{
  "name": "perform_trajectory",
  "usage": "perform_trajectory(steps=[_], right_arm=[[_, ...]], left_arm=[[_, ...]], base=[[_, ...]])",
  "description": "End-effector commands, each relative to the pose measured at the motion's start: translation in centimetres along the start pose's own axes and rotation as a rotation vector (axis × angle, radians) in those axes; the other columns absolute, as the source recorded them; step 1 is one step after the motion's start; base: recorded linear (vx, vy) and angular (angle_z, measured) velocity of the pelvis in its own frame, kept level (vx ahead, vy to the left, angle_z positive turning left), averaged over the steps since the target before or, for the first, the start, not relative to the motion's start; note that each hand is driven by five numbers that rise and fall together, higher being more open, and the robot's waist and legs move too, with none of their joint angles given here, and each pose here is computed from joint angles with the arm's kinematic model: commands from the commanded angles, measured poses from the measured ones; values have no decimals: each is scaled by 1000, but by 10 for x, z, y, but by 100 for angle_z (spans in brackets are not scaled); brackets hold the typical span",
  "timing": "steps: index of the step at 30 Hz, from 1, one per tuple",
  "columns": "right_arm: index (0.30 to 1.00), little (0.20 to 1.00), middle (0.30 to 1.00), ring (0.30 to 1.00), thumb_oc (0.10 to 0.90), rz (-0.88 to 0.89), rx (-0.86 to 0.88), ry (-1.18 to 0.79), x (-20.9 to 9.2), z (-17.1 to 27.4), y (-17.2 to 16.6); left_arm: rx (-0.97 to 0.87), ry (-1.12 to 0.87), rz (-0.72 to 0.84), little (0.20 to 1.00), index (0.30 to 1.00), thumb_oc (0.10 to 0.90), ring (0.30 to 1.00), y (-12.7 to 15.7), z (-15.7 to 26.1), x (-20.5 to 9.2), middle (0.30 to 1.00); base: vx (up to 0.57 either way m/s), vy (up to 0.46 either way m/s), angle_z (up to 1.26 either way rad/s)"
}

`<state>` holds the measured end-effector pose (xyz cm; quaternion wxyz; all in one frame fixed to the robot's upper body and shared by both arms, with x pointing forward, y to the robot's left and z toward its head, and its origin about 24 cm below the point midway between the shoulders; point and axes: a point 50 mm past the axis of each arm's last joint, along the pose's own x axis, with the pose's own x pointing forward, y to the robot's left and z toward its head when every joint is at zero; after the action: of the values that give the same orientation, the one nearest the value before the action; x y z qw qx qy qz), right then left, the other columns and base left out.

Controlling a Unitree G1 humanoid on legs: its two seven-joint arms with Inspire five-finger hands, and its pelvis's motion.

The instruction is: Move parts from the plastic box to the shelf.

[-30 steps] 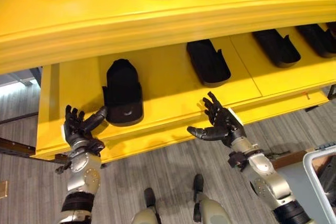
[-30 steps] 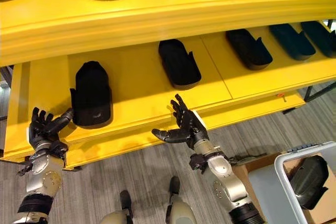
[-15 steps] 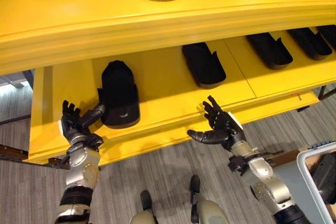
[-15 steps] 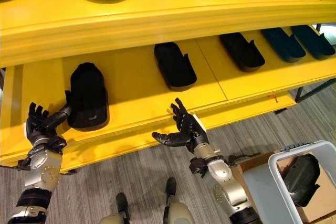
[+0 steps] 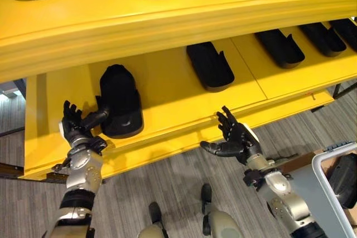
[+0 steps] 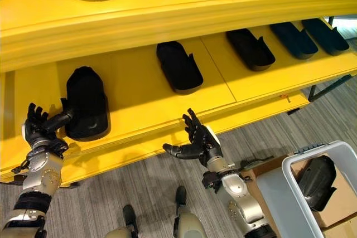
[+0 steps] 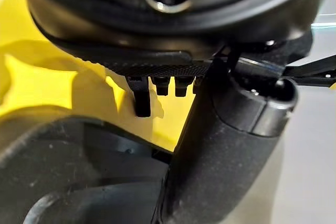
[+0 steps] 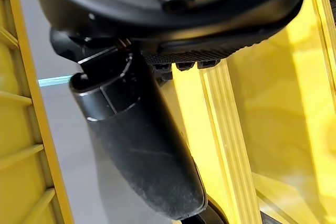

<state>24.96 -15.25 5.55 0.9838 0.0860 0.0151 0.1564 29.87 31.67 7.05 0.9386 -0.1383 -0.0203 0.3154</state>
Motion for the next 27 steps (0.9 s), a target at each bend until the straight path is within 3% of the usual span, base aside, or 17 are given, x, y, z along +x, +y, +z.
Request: perform_trajectory(steps=[1, 27], right_arm=[[1000, 1000, 1000, 1000, 900, 62, 13, -276, 9, 49, 10], [1000, 1000, 1000, 1000, 900, 57, -4, -286, 6, 52, 6]], left_arm=[[6, -197, -104, 1000, 1000, 900, 1000, -36, 58, 22, 1000], [6, -256, -276, 1000, 1000, 900, 1000, -98, 73, 15, 1000]], base=[[0, 0, 0], [-2, 3, -5]])
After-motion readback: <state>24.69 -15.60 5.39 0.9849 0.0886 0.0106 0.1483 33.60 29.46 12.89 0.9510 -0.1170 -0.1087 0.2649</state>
